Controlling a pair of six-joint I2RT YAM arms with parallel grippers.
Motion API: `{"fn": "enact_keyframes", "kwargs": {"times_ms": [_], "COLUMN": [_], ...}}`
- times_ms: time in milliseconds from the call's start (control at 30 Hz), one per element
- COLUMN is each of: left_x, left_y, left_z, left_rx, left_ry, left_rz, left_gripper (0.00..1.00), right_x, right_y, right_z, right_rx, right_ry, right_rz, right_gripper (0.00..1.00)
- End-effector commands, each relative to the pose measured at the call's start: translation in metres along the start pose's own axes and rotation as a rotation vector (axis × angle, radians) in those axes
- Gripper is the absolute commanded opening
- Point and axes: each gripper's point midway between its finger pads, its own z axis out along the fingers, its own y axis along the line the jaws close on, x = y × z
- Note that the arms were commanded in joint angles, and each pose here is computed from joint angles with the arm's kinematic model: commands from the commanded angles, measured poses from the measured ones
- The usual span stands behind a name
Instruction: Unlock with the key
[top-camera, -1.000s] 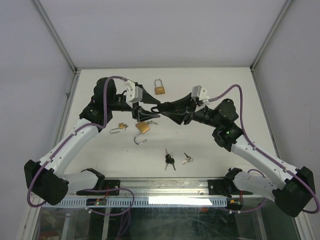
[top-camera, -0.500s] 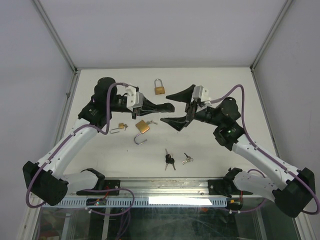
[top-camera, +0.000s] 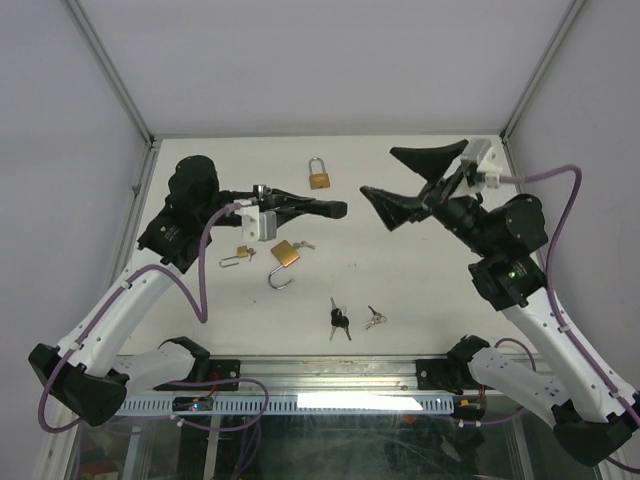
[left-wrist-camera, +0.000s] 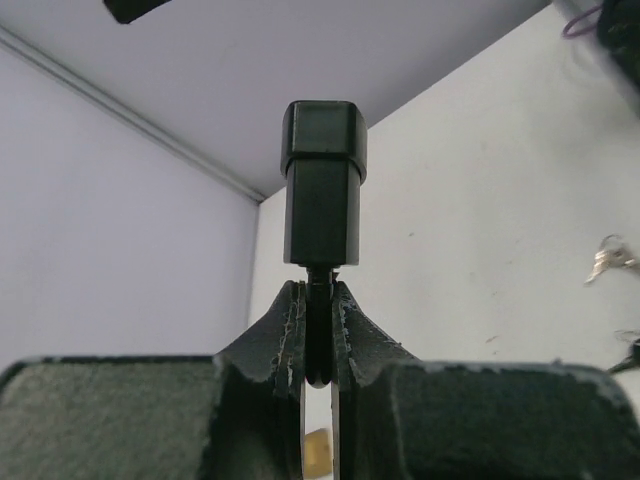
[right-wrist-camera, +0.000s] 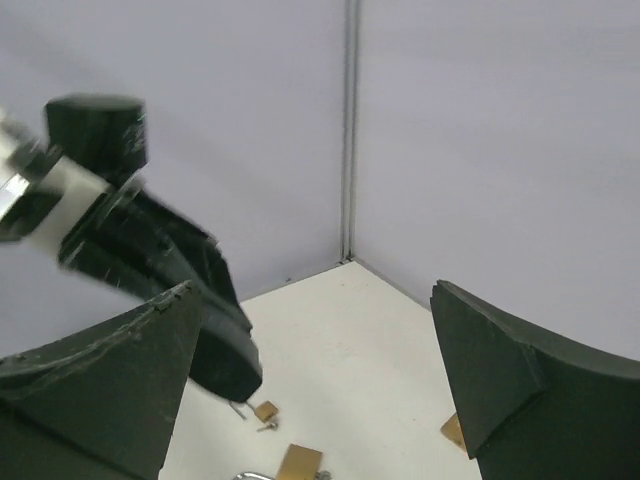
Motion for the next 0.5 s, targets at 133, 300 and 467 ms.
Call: {"fn": "enact_keyframes", "kwargs": {"times_ms": [133, 300, 467], "left_x": [-0.017, -0.053, -0.057], "left_y": [0.095, 0.126, 0.103], "left_z": [-0.024, -0.046, -0.035], "left_rx": [-0.585, -0.826, -0.735], "left_ry": [0.307, 0.360, 0.332], "left_rz": [0.926, 1.189, 1.343], "left_gripper": [0.00, 0.00, 0.00], "right_x": [0.025, 0.037, 0.048], "right_y": [-0.043, -0.043, -0.032], "right_z": [0.035, 0.046, 0.056], "right_rx": [0.351, 0.354, 0.153], "right_ry": [0.194, 0.257, 0.311], "right_rz": [0.681, 0.819, 1.018], "right_gripper": [0.96, 1.00, 0.95]}}
